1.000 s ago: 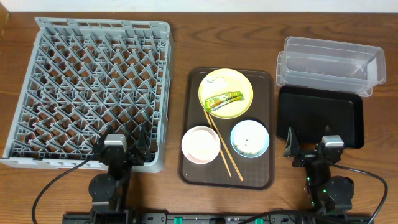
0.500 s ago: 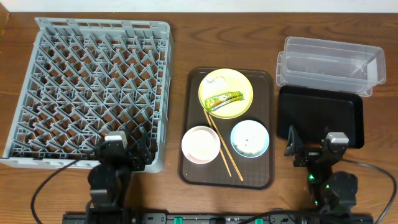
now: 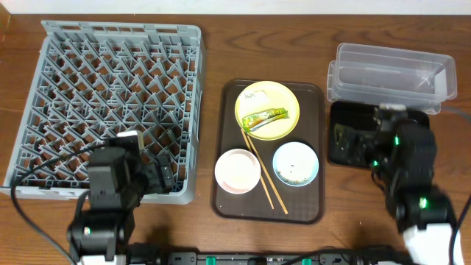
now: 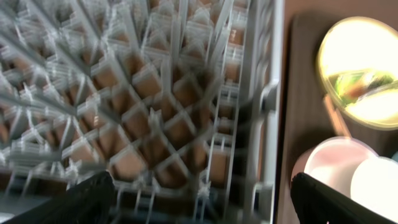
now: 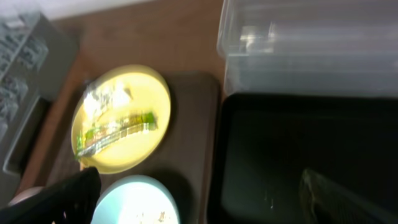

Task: Sort waste into correct bins and load items into the dishwasher
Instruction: 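Reach the right gripper to the yellow plate and grasp the snack wrapper, then carry the wrapper with the right gripper and drop it in the clear bin, then move the right gripper back to the yellow plate and grasp the tissue, then carry the tissue with the right gripper and drop it in the clear bin, then reach the right gripper to the blue bowl and grasp its rim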

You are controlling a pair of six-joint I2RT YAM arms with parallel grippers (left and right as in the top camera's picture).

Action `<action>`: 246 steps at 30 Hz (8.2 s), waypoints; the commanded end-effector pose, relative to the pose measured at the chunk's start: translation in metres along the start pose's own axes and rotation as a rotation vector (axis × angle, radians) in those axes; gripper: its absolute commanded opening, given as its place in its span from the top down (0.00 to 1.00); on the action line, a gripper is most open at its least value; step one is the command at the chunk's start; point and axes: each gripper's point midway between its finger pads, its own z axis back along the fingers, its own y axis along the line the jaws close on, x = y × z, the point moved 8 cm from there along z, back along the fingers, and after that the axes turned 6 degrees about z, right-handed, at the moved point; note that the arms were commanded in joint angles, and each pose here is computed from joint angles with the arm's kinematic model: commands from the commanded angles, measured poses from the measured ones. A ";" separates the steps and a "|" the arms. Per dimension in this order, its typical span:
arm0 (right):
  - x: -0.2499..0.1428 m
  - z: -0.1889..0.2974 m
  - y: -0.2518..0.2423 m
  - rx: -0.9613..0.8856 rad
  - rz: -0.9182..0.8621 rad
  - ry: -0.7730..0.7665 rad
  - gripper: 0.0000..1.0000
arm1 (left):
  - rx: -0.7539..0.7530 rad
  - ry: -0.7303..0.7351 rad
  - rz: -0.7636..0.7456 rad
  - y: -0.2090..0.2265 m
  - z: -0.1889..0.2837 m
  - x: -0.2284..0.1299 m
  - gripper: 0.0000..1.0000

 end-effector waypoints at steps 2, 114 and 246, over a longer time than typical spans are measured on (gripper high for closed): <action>0.027 -0.009 0.010 0.047 0.052 0.163 0.01 | 0.008 0.070 0.015 -0.005 0.006 0.012 0.08; 0.129 -0.161 -0.064 -0.418 -0.397 0.191 0.60 | 0.011 0.080 0.017 -0.005 0.007 0.014 0.08; -0.094 -0.094 0.130 0.111 0.269 0.687 0.30 | 0.013 0.088 0.017 -0.005 0.006 0.012 0.08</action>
